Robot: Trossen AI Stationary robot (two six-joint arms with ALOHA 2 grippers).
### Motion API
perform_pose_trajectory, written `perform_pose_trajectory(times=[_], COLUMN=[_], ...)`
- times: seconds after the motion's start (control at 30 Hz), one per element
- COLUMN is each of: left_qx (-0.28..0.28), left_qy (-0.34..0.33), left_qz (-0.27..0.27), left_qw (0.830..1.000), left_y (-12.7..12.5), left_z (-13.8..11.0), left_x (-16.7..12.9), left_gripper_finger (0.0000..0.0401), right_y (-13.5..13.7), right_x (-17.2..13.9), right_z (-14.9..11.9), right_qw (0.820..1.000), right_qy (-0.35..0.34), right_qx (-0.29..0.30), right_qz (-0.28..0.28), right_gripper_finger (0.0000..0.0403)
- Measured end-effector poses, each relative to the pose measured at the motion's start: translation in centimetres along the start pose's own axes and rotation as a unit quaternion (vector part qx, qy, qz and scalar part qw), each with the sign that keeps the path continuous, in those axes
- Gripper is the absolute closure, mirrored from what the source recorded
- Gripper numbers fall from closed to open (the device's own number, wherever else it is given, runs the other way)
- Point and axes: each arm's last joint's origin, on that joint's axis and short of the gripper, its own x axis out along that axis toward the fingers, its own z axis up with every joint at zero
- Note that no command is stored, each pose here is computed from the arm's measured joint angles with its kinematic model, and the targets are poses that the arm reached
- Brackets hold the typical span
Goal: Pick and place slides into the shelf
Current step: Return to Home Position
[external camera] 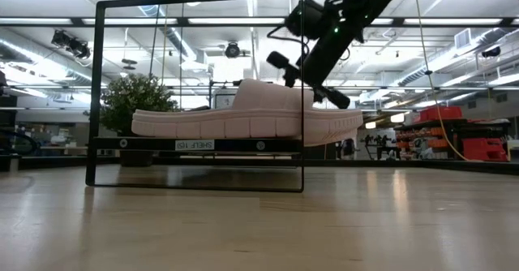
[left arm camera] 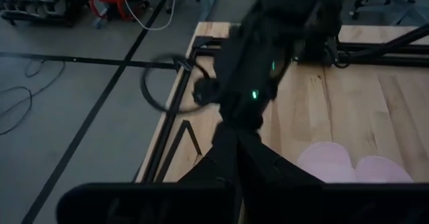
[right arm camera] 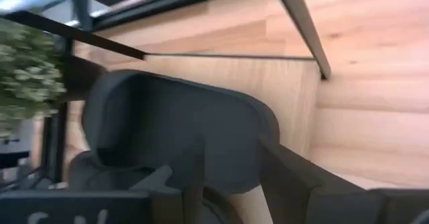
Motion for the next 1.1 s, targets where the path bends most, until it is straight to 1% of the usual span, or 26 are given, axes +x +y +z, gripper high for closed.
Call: perform_pose_trajectory(times=[0.13, 0.23, 0.33, 0.5, 0.57, 0.67, 0.8, 0.93, 1.03, 1.1], left_qx=[-0.002, -0.007, -0.015, -0.039, -0.045, -0.065, -0.079, -0.082, -0.065, -0.058], left_qy=[0.012, 0.029, 0.059, 0.130, 0.148, 0.178, 0.201, 0.190, 0.151, 0.101], left_qz=[-0.007, -0.011, -0.015, -0.027, -0.032, -0.036, -0.037, -0.034, -0.032, -0.033], left_qw=[1.000, 0.999, 0.998, 0.990, 0.987, 0.981, 0.976, 0.978, 0.986, 0.993], left_y=[0.0, 0.0, 0.0, -0.4, -0.7, -1.2, -1.6, -1.8, -2.1, -2.2], left_z=[-0.3, -1.1, -2.7, -6.5, -7.9, -9.8, -11.7, -12.2, -11.9, -11.3], left_x=[0.6, 1.5, 2.8, 5.1, 5.7, 6.1, 6.0, 4.9, 3.4, 2.4], left_gripper_finger=[0.0379, 0.0380, 0.0386, 0.0393, 0.0391, 0.0384, 0.0379, 0.0386, 0.0393, 0.0394], right_y=[0.3, 0.0, -0.3, -0.4, -0.4, -0.6, -1.2, -1.4, -1.2, -1.0], right_x=[-1.5, -2.2, -2.7, -3.5, -3.9, -4.6, -5.5, -7.1, -8.8, -10.2], right_z=[-0.2, -1.2, -2.3, -4.3, -4.9, -5.9, -6.9, -7.6, -8.1, -8.4], right_qw=[0.999, 0.998, 0.995, 0.988, 0.986, 0.981, 0.971, 0.965, 0.963, 0.961], right_qy=[0.016, 0.040, 0.061, 0.083, 0.087, 0.092, 0.098, 0.093, 0.082, 0.076], right_qx=[-0.028, -0.055, -0.070, -0.103, -0.119, -0.139, -0.163, -0.185, -0.207, -0.231], right_qz=[0.006, -0.017, -0.045, -0.075, -0.081, -0.102, -0.143, -0.159, -0.149, -0.131], right_gripper_finger=[0.0265, 0.0265, 0.0265, 0.0265, 0.0265, 0.0265, 0.0265, 0.0265, 0.0265, 0.0265])
